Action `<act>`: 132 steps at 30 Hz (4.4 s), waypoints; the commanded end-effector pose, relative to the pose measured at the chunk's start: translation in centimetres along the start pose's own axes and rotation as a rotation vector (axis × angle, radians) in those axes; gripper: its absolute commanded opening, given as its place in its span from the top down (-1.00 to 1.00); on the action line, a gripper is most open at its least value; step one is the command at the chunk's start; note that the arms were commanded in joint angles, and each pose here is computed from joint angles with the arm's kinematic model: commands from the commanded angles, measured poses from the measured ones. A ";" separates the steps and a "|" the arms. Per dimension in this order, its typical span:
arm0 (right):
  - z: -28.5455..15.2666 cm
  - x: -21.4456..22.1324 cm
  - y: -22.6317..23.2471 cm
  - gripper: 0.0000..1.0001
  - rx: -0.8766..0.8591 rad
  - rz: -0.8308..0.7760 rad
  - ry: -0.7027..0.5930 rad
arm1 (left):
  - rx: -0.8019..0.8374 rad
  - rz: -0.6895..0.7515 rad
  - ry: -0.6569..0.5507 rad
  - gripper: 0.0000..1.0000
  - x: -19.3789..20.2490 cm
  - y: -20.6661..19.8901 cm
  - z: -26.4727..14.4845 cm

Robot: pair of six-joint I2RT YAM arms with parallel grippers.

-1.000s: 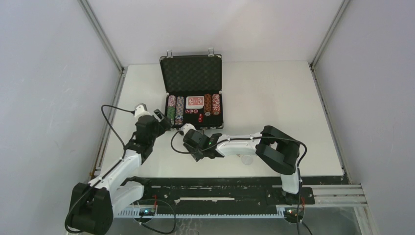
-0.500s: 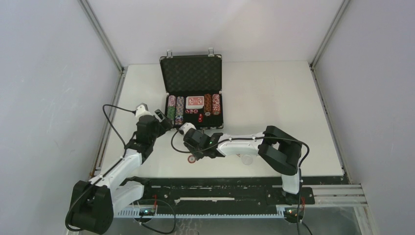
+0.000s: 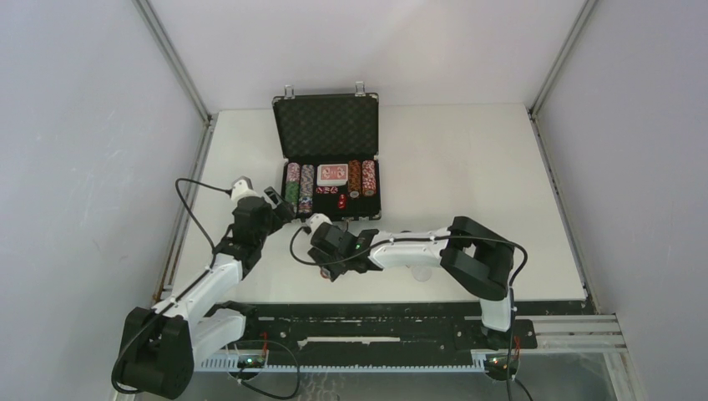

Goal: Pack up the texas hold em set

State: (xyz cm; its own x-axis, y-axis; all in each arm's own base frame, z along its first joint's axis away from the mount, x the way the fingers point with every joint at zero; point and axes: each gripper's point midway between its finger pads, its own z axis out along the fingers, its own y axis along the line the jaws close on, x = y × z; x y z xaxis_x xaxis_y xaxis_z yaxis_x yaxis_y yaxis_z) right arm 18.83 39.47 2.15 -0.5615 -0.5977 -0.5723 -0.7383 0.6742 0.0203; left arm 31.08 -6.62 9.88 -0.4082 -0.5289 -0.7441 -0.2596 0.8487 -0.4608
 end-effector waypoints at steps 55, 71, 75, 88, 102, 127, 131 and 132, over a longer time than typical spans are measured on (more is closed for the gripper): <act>0.1 -1.4 -1.2 -0.33 0.016 0.057 -0.003 | 0.009 -0.023 0.000 -0.66 0.2 0.1 0.0; 0.4 -0.8 -0.4 0.05 0.015 0.047 0.015 | 0.027 -0.027 0.010 -0.66 0.4 -0.3 0.1; 0.1 -0.9 -0.5 0.06 0.022 0.049 0.011 | 0.028 -0.029 0.007 -0.66 0.3 -0.3 0.0; -1.6 -3.0 -1.3 0.17 0.024 0.066 -0.049 | 0.024 -0.025 0.012 -0.66 0.5 -0.2 0.1; -2.4 -3.7 2.4 -0.24 -0.031 -0.026 -0.073 | 0.011 -0.045 0.014 -0.68 0.5 0.0 0.1; 0.3 -2.5 2.9 -0.37 -0.034 -0.021 0.002 | 0.004 -0.045 0.014 -0.68 0.7 0.6 -0.2; 0.6 -2.0 3.1 -0.34 -0.035 -0.022 0.014 | 0.004 -0.044 0.015 -0.68 0.7 0.6 -0.2; 0.8 -1.9 3.1 -0.34 -0.036 -0.021 0.018 | 0.003 -0.045 0.014 -0.68 0.7 0.7 -0.2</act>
State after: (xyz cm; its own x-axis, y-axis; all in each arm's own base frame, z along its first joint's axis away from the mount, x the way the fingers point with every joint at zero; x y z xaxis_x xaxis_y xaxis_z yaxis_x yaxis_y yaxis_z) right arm 17.61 42.19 2.36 -0.5500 -0.6356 -0.5418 -0.7656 0.6429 0.0228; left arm 30.45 -6.55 9.27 -0.4195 -0.5598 -0.7146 -0.2793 0.8286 -0.4851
